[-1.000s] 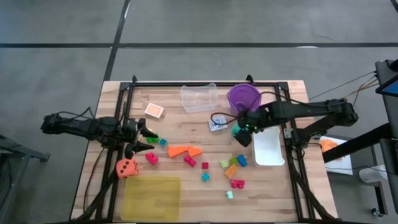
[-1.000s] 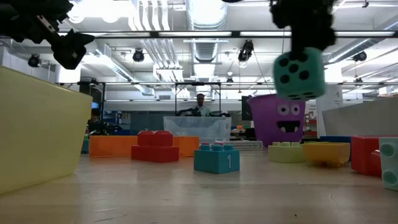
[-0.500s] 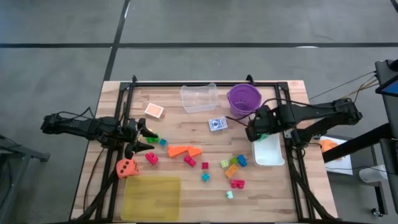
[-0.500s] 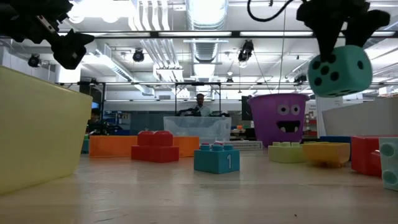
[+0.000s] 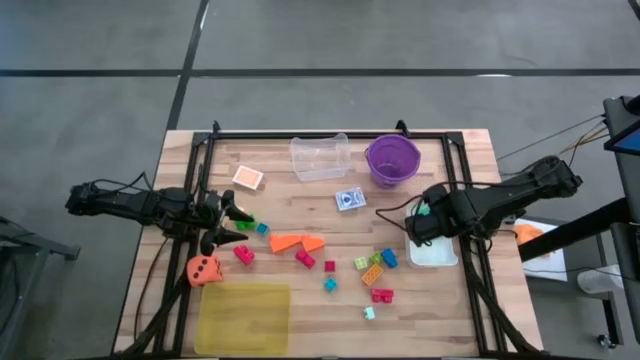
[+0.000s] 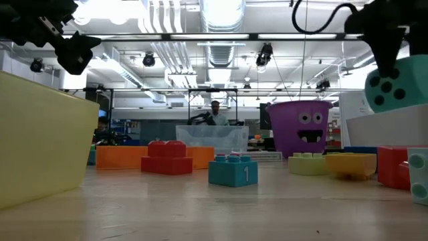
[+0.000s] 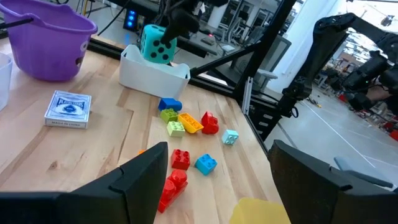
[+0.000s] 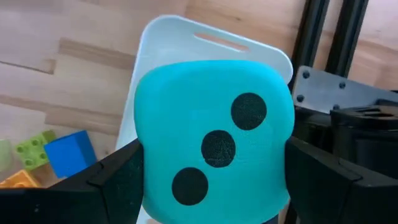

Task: Pick & Place Toys
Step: Put the light blue dice into the white bin

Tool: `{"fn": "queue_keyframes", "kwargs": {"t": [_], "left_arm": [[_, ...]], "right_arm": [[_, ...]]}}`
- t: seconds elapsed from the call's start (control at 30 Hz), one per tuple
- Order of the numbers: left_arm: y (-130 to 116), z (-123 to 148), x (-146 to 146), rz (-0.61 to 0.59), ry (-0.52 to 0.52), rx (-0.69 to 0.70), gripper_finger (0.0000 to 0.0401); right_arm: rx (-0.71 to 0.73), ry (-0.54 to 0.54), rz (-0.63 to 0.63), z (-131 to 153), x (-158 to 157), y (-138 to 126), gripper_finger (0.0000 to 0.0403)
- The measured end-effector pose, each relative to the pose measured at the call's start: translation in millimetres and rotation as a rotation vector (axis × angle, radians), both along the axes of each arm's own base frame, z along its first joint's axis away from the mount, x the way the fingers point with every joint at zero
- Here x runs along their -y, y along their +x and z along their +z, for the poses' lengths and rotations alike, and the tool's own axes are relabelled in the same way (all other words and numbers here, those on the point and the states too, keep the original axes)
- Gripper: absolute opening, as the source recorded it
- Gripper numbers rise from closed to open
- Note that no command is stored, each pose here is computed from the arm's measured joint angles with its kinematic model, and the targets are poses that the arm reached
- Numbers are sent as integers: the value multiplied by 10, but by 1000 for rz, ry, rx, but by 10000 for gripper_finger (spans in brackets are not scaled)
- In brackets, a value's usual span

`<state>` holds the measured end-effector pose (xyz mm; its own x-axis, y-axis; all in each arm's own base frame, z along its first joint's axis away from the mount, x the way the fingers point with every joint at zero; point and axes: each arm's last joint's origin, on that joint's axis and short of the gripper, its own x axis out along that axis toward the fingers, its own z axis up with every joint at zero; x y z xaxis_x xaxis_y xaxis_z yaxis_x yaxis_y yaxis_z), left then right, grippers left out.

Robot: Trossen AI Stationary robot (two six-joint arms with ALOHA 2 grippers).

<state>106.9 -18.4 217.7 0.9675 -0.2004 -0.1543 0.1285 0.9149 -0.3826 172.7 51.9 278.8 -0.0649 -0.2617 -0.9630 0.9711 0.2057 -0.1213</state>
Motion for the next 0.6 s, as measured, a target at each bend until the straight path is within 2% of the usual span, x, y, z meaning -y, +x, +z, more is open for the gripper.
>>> {"fn": "queue_keyframes", "kwargs": {"t": [0.2, 0.43, 0.6], "left_arm": [[0, -2, 0, 0, 0, 0, 274], [0, -2, 0, 0, -3, 0, 274], [0, -2, 0, 0, -3, 0, 274]], "right_arm": [[85, 33, -8, -112, 79, -68, 304], [97, 22, -42, -223, 197, -236, 304], [145, 19, -48, -339, 197, -208, 303]]}}
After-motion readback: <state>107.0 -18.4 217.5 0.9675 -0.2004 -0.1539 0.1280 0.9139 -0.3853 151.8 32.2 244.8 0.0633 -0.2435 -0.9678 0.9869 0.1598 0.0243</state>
